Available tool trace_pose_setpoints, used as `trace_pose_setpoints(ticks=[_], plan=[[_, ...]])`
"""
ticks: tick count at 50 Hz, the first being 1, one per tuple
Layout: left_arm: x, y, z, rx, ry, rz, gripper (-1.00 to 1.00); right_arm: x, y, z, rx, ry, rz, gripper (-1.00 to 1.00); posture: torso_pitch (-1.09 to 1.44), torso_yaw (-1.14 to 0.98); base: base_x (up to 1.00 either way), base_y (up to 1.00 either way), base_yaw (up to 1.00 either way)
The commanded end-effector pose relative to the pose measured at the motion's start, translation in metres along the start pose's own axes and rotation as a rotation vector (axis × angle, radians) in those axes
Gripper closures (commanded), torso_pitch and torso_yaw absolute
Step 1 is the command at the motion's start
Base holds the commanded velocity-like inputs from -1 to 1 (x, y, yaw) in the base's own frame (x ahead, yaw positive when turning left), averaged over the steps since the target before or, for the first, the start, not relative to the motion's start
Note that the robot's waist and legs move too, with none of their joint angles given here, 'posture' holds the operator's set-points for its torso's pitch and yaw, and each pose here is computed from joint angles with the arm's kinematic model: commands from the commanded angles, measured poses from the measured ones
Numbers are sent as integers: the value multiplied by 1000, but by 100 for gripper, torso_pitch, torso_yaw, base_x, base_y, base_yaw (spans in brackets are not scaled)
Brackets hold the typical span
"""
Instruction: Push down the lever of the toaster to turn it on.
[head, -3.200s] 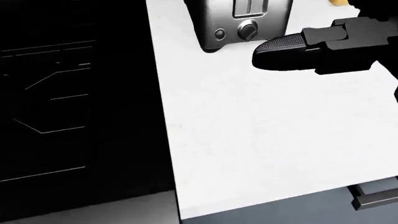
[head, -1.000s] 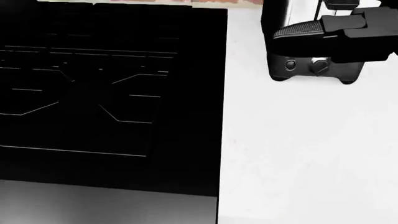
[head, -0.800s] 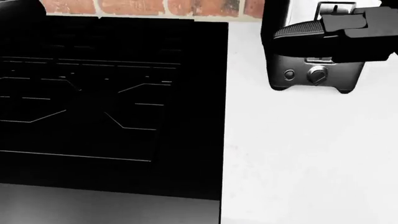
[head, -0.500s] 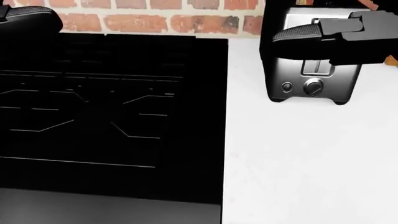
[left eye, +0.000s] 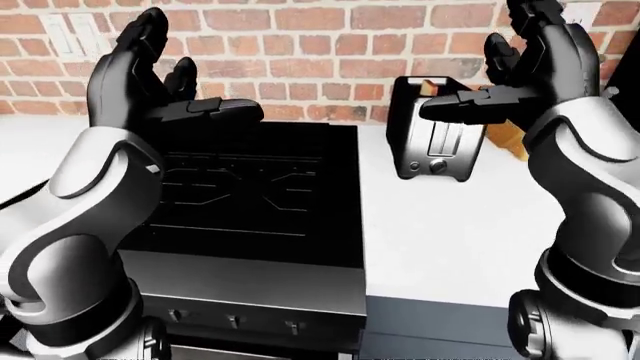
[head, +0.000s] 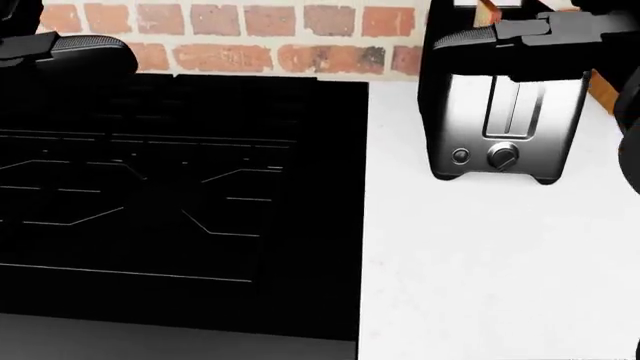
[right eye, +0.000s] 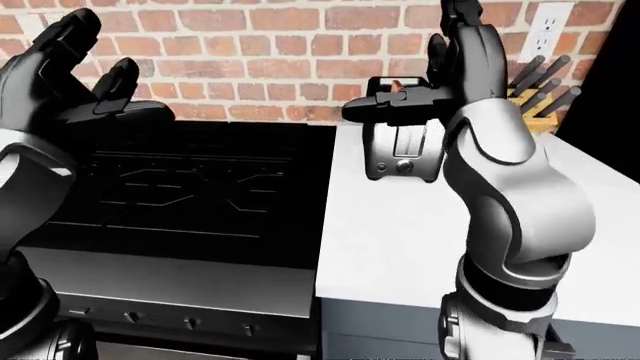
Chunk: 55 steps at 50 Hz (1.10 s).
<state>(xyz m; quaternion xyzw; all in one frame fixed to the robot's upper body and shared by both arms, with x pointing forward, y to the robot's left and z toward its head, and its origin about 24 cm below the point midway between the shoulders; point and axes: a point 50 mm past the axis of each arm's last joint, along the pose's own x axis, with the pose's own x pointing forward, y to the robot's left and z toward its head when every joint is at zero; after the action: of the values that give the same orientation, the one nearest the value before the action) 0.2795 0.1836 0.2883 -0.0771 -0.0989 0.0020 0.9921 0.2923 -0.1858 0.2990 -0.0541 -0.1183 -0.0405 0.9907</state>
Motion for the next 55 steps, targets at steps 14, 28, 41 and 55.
trace_pose_setpoints(ticks=[14,28,41,55], plan=[[-2,0,17,-11,-76,1,-100,11,1,-1,-46,-38,-30,-100,-39,0,0,0,0],[-2,2,18,-14,-77,6,-100,20,6,-25,-28,10,-25,-100,-39,0,0,0,0],[-2,2,19,-15,-79,8,-100,22,9,-37,-59,39,-17,-100,-39,0,0,0,0],[-2,2,18,-11,-77,8,-100,22,12,-49,-77,100,-7,-100,-39,0,0,0,0]])
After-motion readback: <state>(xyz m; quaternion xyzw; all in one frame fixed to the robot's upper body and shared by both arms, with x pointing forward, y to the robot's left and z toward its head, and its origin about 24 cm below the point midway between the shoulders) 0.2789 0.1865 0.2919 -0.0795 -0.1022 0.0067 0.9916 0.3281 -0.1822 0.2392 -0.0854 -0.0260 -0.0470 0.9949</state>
